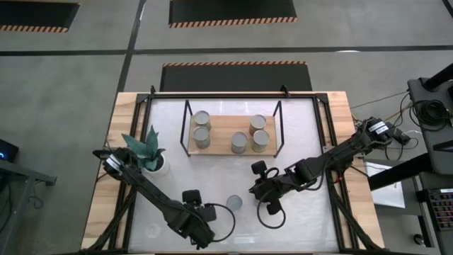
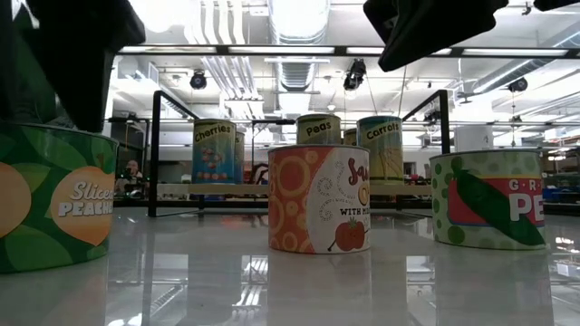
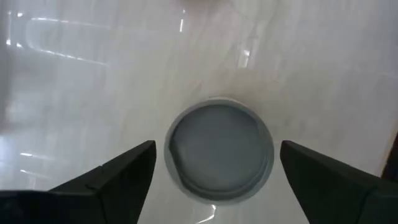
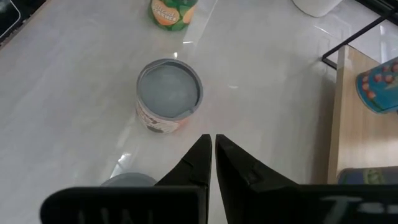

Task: Pick and place cans onto a shelf
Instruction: Put the small canned slice peaches on the shelf

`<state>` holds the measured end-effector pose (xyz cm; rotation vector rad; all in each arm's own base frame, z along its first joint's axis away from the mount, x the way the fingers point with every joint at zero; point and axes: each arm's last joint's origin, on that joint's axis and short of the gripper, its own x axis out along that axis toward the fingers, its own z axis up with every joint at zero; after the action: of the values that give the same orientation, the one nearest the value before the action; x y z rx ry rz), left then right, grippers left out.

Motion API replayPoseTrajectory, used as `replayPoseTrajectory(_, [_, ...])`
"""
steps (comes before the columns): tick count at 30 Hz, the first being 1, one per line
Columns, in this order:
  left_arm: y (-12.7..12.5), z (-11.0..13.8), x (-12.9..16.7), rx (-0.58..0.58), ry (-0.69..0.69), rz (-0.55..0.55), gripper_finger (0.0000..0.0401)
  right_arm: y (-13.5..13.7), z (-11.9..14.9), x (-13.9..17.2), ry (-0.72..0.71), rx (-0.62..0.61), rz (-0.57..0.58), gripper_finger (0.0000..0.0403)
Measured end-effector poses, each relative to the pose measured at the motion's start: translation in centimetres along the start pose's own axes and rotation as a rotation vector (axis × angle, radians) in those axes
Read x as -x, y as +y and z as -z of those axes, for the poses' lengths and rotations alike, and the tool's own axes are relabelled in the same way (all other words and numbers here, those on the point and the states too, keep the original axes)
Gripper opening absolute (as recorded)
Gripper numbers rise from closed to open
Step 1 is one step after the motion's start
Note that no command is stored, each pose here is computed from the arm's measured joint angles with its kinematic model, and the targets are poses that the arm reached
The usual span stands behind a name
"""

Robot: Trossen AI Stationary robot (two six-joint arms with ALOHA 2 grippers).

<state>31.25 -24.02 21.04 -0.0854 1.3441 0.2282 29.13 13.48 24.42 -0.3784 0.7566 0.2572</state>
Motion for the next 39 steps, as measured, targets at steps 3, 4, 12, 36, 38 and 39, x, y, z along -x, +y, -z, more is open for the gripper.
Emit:
replayPoseTrajectory(3, [0.0,0.3,-0.9,0.003,-0.006,0.008,0.0324,0.0,0.1,0.0,0.003,-0.006,0.0,0.0013])
replayPoseTrajectory(4, [0.0,0.3,-1.2,0.004,-0.009,0.012,0.0324,0.0,0.1,0.0,0.004,-0.007,0.0,0.0013])
replayPoseTrajectory(12, [0.1,0.6,-1.8,0.005,-0.008,0.01,0.032,0.0,0.1,0.0,0.002,-0.007,0.0,0.0013])
replayPoseTrajectory(36, [3.6,-4.4,5.3,-0.146,0.015,0.01,0.0274,-1.9,-0.8,5.8,-0.145,0.066,0.045,0.0013])
replayPoseTrajectory(38, [4.8,-5.6,6.6,-0.162,0.007,0.003,0.0274,-2.3,-1.0,7.3,-0.195,0.057,0.055,0.0013])
replayPoseTrajectory(39, [5.5,-6.2,7.2,-0.168,0.0,0.001,0.0274,-2.5,-1.0,8.0,-0.22,0.052,0.06,0.0013])
